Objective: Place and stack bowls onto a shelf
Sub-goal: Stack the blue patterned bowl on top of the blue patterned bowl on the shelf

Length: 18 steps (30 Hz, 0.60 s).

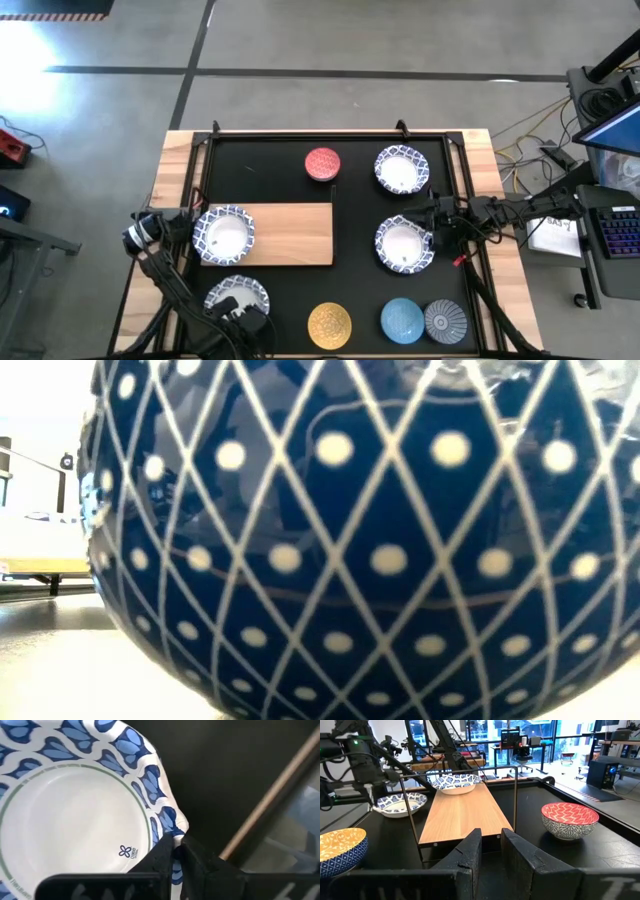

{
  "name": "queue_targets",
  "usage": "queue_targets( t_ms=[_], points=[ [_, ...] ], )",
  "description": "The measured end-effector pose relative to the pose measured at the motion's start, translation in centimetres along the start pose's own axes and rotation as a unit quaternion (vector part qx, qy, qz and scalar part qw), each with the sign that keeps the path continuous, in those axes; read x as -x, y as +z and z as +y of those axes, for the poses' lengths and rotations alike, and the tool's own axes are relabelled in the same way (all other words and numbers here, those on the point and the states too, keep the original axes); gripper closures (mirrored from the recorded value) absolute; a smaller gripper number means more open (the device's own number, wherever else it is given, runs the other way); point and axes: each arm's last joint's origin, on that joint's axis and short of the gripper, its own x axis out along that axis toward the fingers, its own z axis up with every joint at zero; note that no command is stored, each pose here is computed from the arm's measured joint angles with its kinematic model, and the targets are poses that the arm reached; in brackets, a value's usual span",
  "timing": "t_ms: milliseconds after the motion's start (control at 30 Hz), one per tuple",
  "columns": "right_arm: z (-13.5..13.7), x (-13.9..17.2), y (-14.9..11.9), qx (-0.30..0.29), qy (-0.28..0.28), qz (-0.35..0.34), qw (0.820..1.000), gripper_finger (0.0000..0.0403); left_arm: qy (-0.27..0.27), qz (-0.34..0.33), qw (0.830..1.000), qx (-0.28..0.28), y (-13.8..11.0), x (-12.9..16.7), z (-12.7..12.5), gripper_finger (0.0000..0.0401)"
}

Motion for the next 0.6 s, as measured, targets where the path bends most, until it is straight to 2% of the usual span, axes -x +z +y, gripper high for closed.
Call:
queue_targets(
  t_ms=[200,400,600],
  points=[
    [0.0,0.0,0.0,0.0,0.0,0.0,1.0,0.0339,-0.043,-0.027,0.998,-0.034,0.7,3.0,-1.8,0.0399],
    [0.0,0.0,0.0,0.0,0.0,0.0,1.0,0.0339,0.002,-0.091,0.994,-0.06,1.8,6.7,-1.6,0.04],
    [0.0,0.0,0.0,0.0,0.0,0.0,1.0,0.0339,0.029,-0.137,0.986,-0.094,2.5,8.9,-1.3,0.04]
  ],
)
